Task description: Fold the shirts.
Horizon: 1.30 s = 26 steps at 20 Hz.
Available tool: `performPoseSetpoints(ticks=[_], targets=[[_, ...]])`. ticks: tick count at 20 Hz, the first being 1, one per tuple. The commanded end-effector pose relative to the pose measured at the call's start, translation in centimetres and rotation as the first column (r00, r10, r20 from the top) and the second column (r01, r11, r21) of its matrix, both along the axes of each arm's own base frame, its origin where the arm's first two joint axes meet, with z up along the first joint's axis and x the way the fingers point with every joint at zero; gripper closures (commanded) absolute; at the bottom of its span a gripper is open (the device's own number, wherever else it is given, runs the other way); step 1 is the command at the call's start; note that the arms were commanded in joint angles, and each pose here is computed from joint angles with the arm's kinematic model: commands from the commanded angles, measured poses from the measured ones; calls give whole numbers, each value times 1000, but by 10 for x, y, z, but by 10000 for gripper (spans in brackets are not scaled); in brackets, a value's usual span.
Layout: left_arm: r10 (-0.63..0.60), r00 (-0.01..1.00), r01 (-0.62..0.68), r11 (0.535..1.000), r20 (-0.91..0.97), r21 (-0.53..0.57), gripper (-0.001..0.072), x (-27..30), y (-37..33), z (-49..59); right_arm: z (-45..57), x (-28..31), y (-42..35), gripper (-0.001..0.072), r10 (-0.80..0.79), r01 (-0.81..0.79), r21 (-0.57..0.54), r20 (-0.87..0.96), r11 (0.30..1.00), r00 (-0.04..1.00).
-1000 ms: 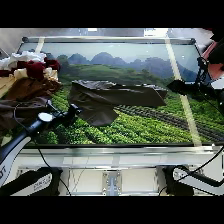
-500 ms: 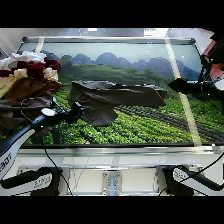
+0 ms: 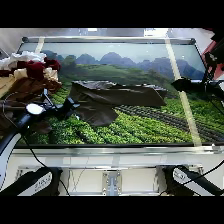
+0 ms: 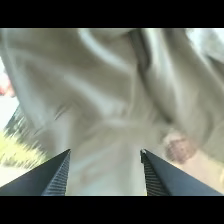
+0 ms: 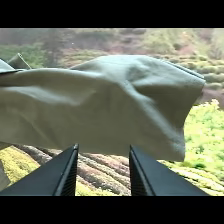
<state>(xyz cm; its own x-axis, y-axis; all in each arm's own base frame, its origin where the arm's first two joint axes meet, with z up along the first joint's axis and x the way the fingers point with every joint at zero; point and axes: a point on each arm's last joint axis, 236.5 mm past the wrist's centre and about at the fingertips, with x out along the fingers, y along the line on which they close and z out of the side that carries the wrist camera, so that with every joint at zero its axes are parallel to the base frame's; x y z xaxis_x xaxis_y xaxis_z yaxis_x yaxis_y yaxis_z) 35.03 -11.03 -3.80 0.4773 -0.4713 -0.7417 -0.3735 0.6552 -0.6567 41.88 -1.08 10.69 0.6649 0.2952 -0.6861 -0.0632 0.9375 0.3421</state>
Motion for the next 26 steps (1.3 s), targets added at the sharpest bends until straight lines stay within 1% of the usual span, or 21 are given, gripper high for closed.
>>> performPoseSetpoints(ticks=[1,3,5,9,11,14,16,17,18,19,20,22,24,26], targets=[[7,995,-5,1000,-96,20,205,-29,5,-27,5,1,5,326,-3,3,35,8,999,1000],[55,990,-54,999,-132,6,205,-39,7,-46,7,2,9,326,-4,3,56,15,998,1000],[66,987,-66,998,-149,3,205,-43,8,-55,8,2,9,326,-4,3,58,16,998,1000],[101,991,-105,993,-88,-45,206,-21,4,-55,10,3,11,326,-5,3,70,21,998,1000],[95,991,-103,991,-96,-83,206,-16,-4,-60,11,3,13,326,-5,3,84,25,996,1000],[68,992,-82,988,-105,-133,226,-7,-23,-68,12,3,14,326,-4,2,90,26,996,1000],[43,993,-58,989,-114,-136,231,-3,-34,-74,11,2,15,326,0,-2,94,21,996,1000],[40,993,-55,989,-115,-138,304,1,-36,-75,11,1,16,326,6,-7,95,15,995,1000],[45,993,-60,988,-110,-141,454,7,-37,-74,9,-1,18,326,13,-14,98,6,995,1000],[53,994,-65,989,-93,-136,635,14,-35,-72,8,-4,20,326,25,-24,102,-8,995,1000],[52,997,-59,991,-64,-123,694,22,-33,-67,5,-7,21,326,25,-22,105,-26,994,999],[43,999,-45,991,-21,-123,694,35,-34,-55,-18,-18,12,326,-32,44,100,-117,994,993],[23,1000,-21,991,13,-129,694,44,-38,-43,-69,-48,-1,324,-66,78,33,-274,996,960],[0,999,5,990,34,-139,694,49,-42,-34,-115,-67,-12,323,-118,121,-13,-343,993,932]])
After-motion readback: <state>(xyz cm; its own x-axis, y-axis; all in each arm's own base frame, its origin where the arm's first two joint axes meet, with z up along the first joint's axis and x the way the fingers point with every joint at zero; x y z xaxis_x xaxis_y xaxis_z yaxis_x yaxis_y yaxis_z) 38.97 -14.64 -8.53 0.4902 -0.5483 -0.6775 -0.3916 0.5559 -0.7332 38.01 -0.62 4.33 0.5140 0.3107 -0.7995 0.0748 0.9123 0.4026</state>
